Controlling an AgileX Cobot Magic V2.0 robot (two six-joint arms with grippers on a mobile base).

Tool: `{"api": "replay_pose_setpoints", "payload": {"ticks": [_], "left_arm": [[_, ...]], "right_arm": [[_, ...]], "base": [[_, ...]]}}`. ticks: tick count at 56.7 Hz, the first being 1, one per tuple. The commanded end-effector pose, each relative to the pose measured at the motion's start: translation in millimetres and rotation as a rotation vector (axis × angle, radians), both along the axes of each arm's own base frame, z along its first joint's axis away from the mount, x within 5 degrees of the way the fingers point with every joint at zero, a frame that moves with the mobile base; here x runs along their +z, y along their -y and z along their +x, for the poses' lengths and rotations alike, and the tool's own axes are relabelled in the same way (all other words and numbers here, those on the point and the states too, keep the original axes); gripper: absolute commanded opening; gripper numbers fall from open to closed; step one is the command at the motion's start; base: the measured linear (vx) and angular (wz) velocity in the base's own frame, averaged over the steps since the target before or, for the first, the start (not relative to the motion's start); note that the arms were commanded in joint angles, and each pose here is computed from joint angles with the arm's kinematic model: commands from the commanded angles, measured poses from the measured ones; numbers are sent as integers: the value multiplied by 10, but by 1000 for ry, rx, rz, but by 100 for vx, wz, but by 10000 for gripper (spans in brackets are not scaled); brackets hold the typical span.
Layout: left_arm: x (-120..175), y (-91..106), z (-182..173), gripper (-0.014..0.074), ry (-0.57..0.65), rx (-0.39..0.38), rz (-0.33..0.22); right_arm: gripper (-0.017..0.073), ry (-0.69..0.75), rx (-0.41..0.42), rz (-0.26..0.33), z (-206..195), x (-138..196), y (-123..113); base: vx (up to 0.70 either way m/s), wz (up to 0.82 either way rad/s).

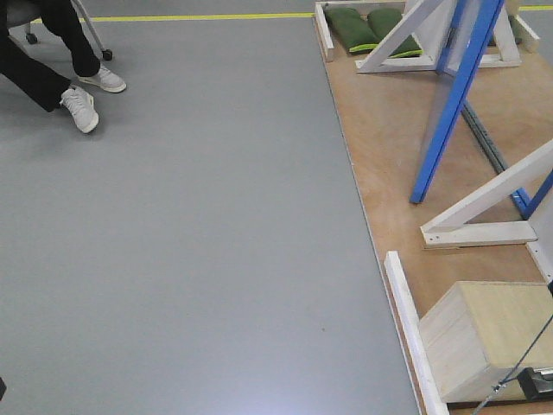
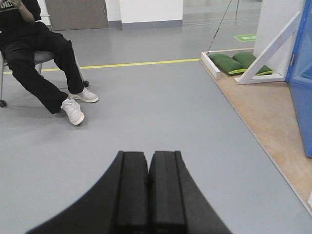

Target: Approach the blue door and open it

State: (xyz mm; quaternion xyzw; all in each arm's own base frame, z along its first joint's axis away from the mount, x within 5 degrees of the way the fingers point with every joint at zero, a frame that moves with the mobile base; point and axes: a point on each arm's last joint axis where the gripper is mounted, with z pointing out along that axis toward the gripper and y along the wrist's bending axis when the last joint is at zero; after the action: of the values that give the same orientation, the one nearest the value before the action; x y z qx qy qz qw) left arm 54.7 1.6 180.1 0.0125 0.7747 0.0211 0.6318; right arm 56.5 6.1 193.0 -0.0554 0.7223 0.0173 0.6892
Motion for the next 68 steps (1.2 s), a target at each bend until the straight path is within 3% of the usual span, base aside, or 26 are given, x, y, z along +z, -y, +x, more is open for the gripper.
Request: {"api": "replay_pose_setpoints", "payload": {"ticks": [1,68], "left_arm": [[171,9,-6,73,124,-11,-10],[171,9,-6,73,124,-11,-10]], "right_arm": [[12,94,-11,-2,-8,74,9],[12,94,-11,-1,-8,74,9]], "base": [[18,5],[31,1]]}}
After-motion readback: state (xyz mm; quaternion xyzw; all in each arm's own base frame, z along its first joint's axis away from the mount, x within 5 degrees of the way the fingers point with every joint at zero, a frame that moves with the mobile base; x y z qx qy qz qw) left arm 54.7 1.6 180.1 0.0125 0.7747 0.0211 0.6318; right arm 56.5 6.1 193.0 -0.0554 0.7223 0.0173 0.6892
